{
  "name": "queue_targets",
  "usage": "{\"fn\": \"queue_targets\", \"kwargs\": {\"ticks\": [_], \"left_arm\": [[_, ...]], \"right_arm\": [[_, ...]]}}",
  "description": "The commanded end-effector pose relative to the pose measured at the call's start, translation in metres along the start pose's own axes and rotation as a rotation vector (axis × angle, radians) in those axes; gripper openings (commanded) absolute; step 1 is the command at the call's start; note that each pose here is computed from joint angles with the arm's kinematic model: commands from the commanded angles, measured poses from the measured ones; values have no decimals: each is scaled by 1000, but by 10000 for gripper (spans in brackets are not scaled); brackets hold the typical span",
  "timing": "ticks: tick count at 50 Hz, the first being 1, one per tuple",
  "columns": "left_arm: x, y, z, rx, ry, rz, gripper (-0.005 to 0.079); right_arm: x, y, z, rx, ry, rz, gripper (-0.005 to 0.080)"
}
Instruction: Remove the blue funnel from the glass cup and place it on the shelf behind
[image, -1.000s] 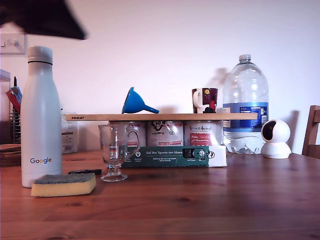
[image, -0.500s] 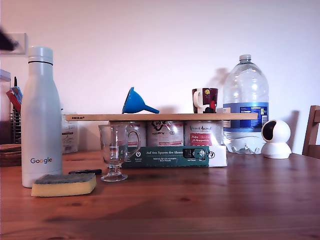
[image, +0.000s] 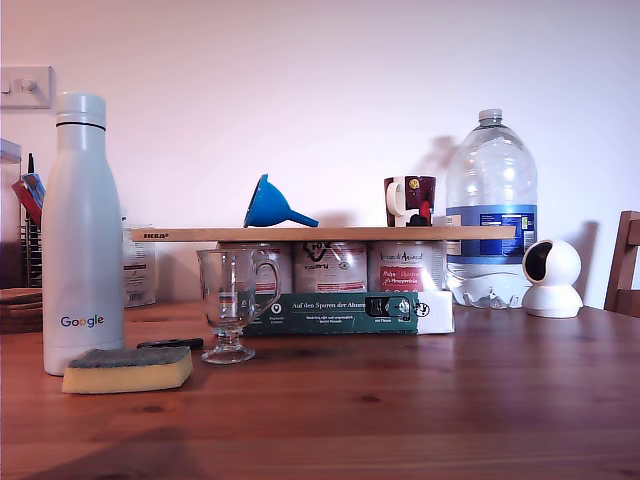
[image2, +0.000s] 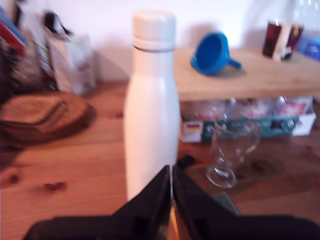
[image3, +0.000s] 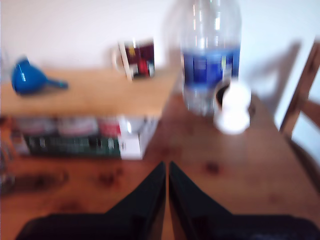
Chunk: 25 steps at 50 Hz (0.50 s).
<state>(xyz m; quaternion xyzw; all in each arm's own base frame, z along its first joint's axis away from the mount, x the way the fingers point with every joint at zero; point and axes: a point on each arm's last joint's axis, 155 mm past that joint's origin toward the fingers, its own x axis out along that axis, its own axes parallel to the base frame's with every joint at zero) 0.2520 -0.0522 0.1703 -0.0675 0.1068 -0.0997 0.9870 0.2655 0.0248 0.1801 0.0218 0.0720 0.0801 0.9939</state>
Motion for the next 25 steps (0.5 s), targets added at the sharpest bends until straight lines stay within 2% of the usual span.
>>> {"fn": "queue_targets", "kwargs": {"ticks": [1,15,25], "left_arm": [[0,3,-9,0,12,10,-21],[-4,6,-34,3,106,23,-21],[-7,9,-54,0,188,35,-21]], "right_arm": [[-1,-1,0,-1,17,-7,-10],[-8,-1,-52,45,223,-11,-10],[-15,0,-78,69,330,-13,-10]]}}
